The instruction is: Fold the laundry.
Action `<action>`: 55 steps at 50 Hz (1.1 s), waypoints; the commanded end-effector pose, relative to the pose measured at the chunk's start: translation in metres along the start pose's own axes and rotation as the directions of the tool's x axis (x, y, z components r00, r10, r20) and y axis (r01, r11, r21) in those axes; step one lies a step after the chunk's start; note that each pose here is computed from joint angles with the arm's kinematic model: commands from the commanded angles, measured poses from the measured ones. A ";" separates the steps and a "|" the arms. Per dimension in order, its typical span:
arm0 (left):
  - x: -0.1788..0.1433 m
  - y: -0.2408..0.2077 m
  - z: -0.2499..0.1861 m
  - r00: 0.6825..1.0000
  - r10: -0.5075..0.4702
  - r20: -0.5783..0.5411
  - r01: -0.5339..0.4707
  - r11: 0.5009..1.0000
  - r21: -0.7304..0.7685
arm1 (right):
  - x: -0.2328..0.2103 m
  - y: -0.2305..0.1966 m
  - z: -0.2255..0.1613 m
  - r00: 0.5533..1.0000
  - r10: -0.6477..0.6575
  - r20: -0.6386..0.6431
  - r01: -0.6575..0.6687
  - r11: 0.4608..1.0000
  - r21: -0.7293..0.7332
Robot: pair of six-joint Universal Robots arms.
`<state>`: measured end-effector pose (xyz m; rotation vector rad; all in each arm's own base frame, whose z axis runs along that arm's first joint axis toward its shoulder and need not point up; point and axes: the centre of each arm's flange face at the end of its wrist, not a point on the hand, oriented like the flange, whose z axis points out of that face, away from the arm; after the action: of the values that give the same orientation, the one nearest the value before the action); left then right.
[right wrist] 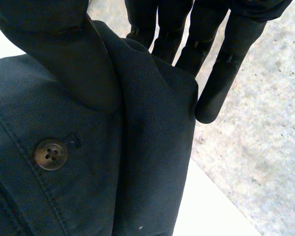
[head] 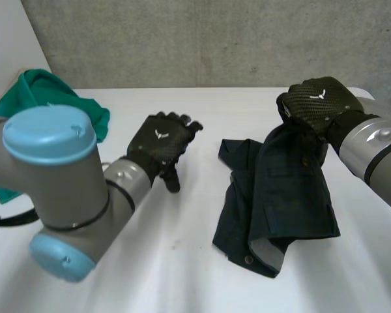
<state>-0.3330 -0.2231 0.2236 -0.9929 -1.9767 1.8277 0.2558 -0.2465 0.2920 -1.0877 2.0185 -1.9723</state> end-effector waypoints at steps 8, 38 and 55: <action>0.027 -0.007 0.057 0.949 -0.204 -0.240 0.203 0.979 -0.030 | 0.005 -0.039 -0.022 0.988 0.150 0.048 -0.155 0.979 0.130; 0.003 -0.041 0.039 0.983 -0.142 0.118 0.147 0.989 -0.036 | 0.068 -0.018 -0.010 0.889 0.442 -0.118 -0.435 0.897 0.082; -0.007 -0.052 0.035 0.988 -0.088 0.129 0.089 0.996 -0.004 | -0.029 0.114 -0.015 0.761 0.601 -0.245 -0.645 0.659 -0.387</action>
<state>-0.3638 -0.2541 0.2654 -0.8001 -2.0868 1.8729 0.1924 -0.2460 0.2330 -0.1443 2.5003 -1.3150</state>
